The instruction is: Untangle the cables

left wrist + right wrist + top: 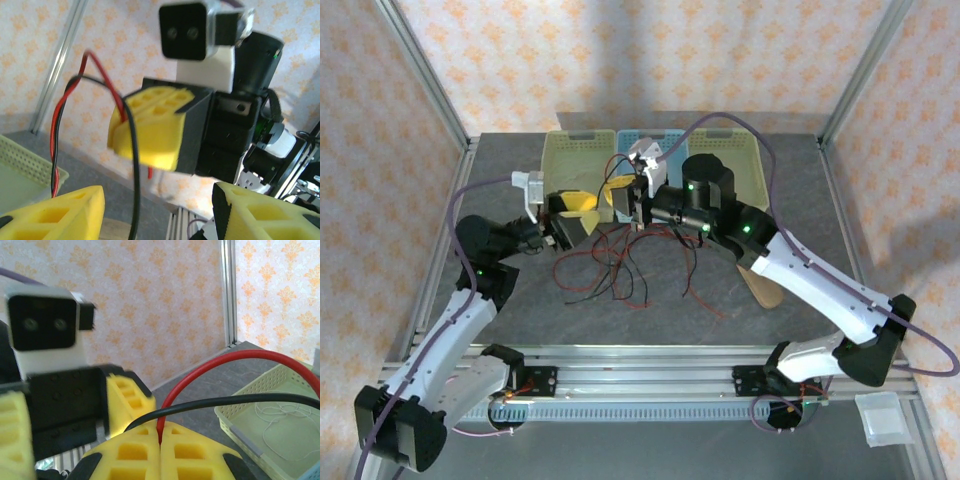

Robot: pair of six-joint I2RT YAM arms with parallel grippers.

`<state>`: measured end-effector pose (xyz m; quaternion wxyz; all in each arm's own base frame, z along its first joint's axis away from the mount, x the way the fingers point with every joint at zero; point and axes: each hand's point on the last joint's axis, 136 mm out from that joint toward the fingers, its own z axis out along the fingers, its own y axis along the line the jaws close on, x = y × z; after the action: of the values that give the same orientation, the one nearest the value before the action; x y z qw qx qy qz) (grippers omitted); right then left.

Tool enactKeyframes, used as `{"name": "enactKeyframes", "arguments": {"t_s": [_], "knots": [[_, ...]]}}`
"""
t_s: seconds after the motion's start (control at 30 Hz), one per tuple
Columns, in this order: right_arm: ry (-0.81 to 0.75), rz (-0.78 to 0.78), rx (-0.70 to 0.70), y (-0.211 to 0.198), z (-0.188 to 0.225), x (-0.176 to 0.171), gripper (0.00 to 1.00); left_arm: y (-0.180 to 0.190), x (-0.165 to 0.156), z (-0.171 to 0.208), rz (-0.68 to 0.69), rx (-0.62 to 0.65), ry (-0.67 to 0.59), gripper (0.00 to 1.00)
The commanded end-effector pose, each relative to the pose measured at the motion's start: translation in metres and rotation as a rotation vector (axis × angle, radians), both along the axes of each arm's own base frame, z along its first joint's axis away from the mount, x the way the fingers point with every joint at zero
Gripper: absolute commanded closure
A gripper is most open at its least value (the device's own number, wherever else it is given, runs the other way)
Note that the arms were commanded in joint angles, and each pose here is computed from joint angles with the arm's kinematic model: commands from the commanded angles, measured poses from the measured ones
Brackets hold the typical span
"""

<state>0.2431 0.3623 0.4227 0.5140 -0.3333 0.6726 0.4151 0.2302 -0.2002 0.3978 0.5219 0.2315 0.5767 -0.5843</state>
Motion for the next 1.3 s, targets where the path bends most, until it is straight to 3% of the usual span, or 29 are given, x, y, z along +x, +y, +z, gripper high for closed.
{"name": "enactKeyframes", "arguments": {"t_s": [0.0, 0.53, 0.67, 0.83, 1.0, 1.17, 1.27], "knots": [[-0.055, 0.011, 0.103, -0.005, 0.040, -0.008, 1.00, -0.005, -0.008, 0.001, -0.049, -0.001, -0.040, 0.43], [-0.053, -0.036, 0.040, -0.006, 0.026, 0.002, 1.00, -0.009, -0.006, -0.001, -0.064, 0.018, -0.055, 1.00], [-0.055, -0.110, 0.009, -0.015, 0.021, 0.012, 1.00, -0.003, 0.008, 0.005, 0.039, 0.046, -0.056, 1.00], [-0.045, -0.187, -0.122, -0.029, -0.001, 0.020, 1.00, 0.030, 0.046, 0.028, 0.387, 0.089, -0.009, 1.00], [-0.035, -0.157, -0.238, -0.035, -0.017, 0.012, 1.00, 0.053, 0.055, 0.055, 0.550, 0.091, 0.018, 1.00], [-0.096, -0.235, -0.165, -0.055, 0.016, 0.012, 1.00, 0.083, 0.059, 0.080, 0.737, 0.095, 0.036, 1.00], [-0.130, -0.374, -0.100, -0.077, 0.039, 0.025, 1.00, 0.110, 0.061, 0.092, 0.893, 0.087, 0.062, 1.00]]}}
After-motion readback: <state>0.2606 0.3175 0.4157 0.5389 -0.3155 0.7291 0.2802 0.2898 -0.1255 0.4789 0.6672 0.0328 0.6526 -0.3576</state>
